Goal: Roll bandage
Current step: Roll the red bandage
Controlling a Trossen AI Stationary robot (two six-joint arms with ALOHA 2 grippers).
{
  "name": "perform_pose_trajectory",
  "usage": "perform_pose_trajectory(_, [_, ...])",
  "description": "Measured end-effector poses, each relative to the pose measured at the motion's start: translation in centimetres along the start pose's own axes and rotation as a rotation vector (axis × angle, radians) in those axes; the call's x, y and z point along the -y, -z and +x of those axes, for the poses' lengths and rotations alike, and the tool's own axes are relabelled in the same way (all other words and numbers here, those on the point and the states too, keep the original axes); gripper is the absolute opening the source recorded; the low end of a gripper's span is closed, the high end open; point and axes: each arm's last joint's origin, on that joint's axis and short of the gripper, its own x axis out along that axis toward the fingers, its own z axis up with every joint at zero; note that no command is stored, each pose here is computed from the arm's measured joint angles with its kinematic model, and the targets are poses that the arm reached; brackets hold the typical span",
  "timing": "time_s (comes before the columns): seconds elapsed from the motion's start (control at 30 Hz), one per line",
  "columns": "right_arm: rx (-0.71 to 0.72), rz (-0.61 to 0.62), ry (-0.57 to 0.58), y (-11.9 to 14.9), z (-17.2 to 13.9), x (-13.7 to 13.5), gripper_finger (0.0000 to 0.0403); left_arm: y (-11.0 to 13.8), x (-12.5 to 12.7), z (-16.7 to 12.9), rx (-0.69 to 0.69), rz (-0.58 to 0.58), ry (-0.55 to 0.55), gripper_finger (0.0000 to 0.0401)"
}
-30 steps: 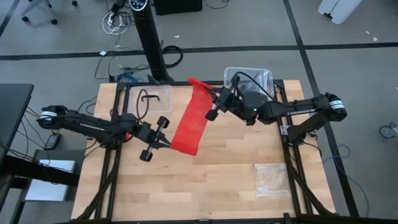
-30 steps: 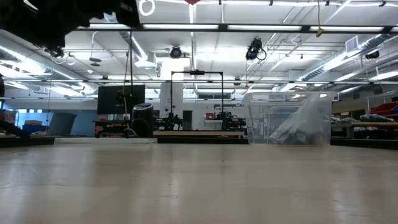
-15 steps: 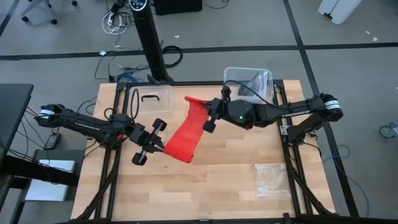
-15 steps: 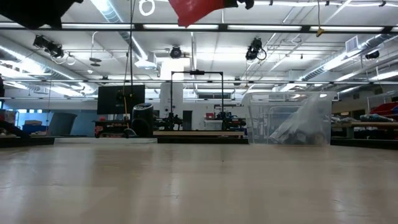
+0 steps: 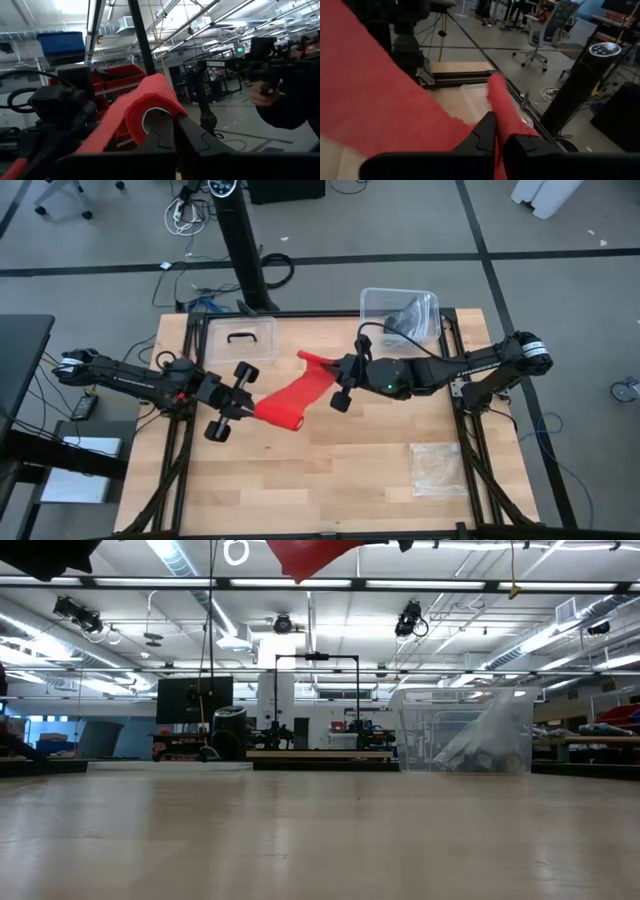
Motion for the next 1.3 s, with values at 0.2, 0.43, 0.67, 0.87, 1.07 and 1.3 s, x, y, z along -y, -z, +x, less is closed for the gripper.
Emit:
perform_pose_trajectory(0.2, [0.004,0.020,-0.013,0.0,-0.2,-0.4,0.0061,0.0,0.0,0.0,-0.004,-0.003,-0.015,0.0000])
perform_pose_trajectory(0.43, [0.019,0.008,-0.015,-0.2,-0.4,-0.5,0.0130,-0.1,0.0,0.0,0.005,-0.003,-0.017,0.0000])
perform_pose_trajectory(0.67, [0.068,-0.016,0.020,-1.0,-0.9,0.0,0.0201,-0.3,-0.1,0.1,0.008,-0.002,-0.017,0.0000])
perform_pose_trajectory(0.87, [0.089,0.078,0.016,-1.4,-1.3,0.3,0.0243,-0.2,-0.1,0.0,0.000,-0.006,-0.015,0.0000])
perform_pose_trajectory(1.07, [0.074,0.290,-0.066,-1.3,-1.3,0.1,0.0270,-0.1,-0.1,0.0,-0.010,-0.010,-0.013,0.0000])
perform_pose_trajectory(1.3, [0.002,0.541,-0.206,-1.0,-1.3,-0.3,0.0282,0.0,-0.1,0.0,-0.021,-0.015,-0.010,0.0000])
